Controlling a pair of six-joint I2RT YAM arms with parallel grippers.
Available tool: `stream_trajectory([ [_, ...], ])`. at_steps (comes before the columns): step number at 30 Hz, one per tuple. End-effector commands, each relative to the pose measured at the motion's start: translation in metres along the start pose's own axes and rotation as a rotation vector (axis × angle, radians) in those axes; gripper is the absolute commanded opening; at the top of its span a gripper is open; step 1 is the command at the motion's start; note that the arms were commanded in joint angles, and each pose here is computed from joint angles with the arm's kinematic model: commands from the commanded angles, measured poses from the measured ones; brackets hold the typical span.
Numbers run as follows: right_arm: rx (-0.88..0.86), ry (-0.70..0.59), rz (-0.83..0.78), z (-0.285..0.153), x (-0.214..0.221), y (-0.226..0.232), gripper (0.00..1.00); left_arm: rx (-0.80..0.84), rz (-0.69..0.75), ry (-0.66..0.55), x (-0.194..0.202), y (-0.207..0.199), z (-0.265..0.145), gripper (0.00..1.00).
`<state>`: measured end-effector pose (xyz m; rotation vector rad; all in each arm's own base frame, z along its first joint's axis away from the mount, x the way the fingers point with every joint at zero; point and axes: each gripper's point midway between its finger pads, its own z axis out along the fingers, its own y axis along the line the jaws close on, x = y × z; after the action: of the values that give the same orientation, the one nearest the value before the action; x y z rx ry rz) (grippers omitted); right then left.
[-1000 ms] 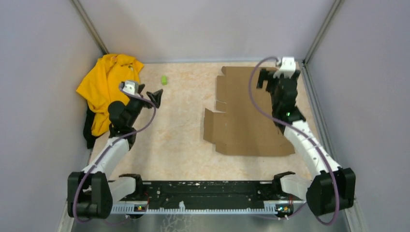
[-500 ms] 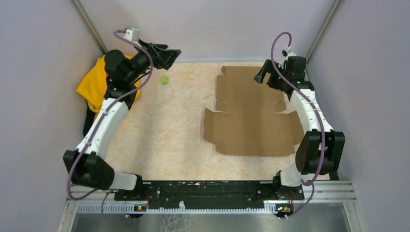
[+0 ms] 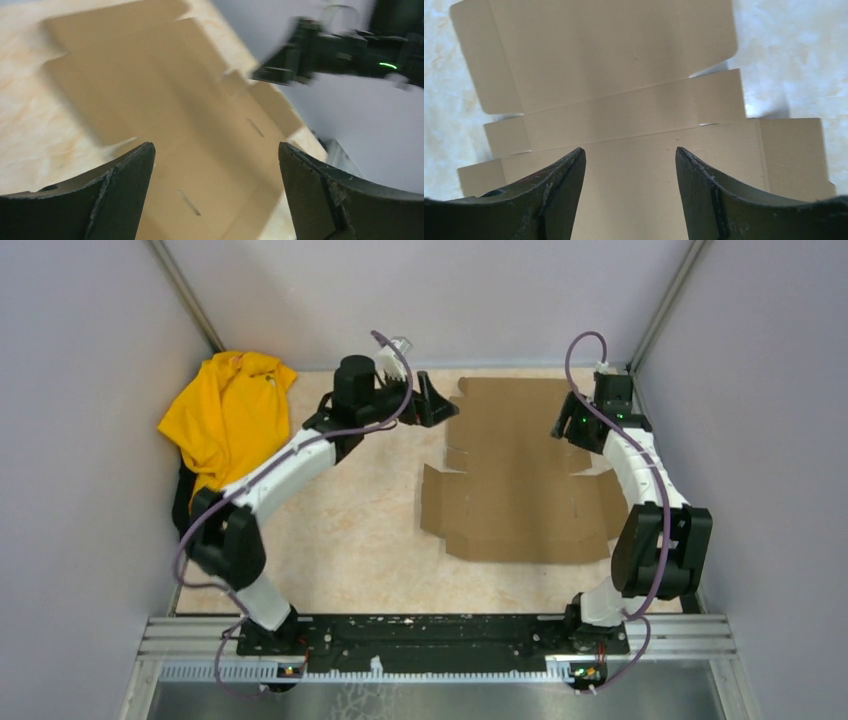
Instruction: Fold the paper box
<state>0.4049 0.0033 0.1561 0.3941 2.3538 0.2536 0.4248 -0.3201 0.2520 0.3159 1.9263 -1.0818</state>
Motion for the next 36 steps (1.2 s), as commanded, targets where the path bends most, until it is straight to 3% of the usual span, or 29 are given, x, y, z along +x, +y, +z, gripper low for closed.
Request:
stream_trajectory([
  [1, 0.16, -0.114, -0.011, -0.015, -0.034, -0.025, 0.65, -0.038, 0.046, -0.146, -0.047, -0.019, -0.044, 0.99],
  [3, 0.241, -0.132, 0.019, -0.017, -0.034, -0.042, 0.55, 0.086, -0.009, -0.11, -0.04, -0.016, -0.042, 0.99],
  [6, 0.277, -0.189, 0.1, -0.019, -0.032, -0.06, 0.36, -0.08, 0.05, -0.04, -0.01, 0.006, -0.025, 0.99],
  [9, 0.293, -0.241, 0.143, -0.023, -0.03, -0.074, 0.3, -0.141, 0.061, -0.024, 0.016, 0.021, -0.02, 0.99],
  [13, 0.349, -0.206, 0.18, -0.016, -0.016, -0.097, 0.21, -0.21, 0.006, 0.034, 0.045, 0.049, -0.011, 0.99],
  [15, 0.348, -0.183, 0.179, -0.009, -0.009, -0.1, 0.22, -0.247, -0.032, 0.082, 0.057, 0.063, -0.009, 0.98],
  [20, 0.193, -0.127, 0.13, 0.014, 0.001, -0.079, 0.65, -0.22, -0.046, 0.133, 0.075, 0.063, -0.018, 0.96],
  [23, 0.135, -0.097, 0.111, 0.026, 0.004, -0.071, 0.74, -0.132, -0.05, 0.142, 0.082, 0.051, -0.024, 0.99],
  [29, 0.134, -0.036, 0.088, 0.049, 0.004, -0.075, 0.75, -0.079, -0.094, 0.195, 0.096, 0.037, -0.036, 0.99],
  [33, 0.164, 0.008, 0.069, 0.062, 0.008, -0.084, 0.57, -0.098, -0.079, 0.195, 0.098, 0.035, -0.049, 0.99],
  [36, 0.151, 0.008, 0.068, 0.066, 0.012, -0.083, 0.54, -0.117, -0.078, 0.229, 0.109, 0.037, -0.057, 0.99],
])
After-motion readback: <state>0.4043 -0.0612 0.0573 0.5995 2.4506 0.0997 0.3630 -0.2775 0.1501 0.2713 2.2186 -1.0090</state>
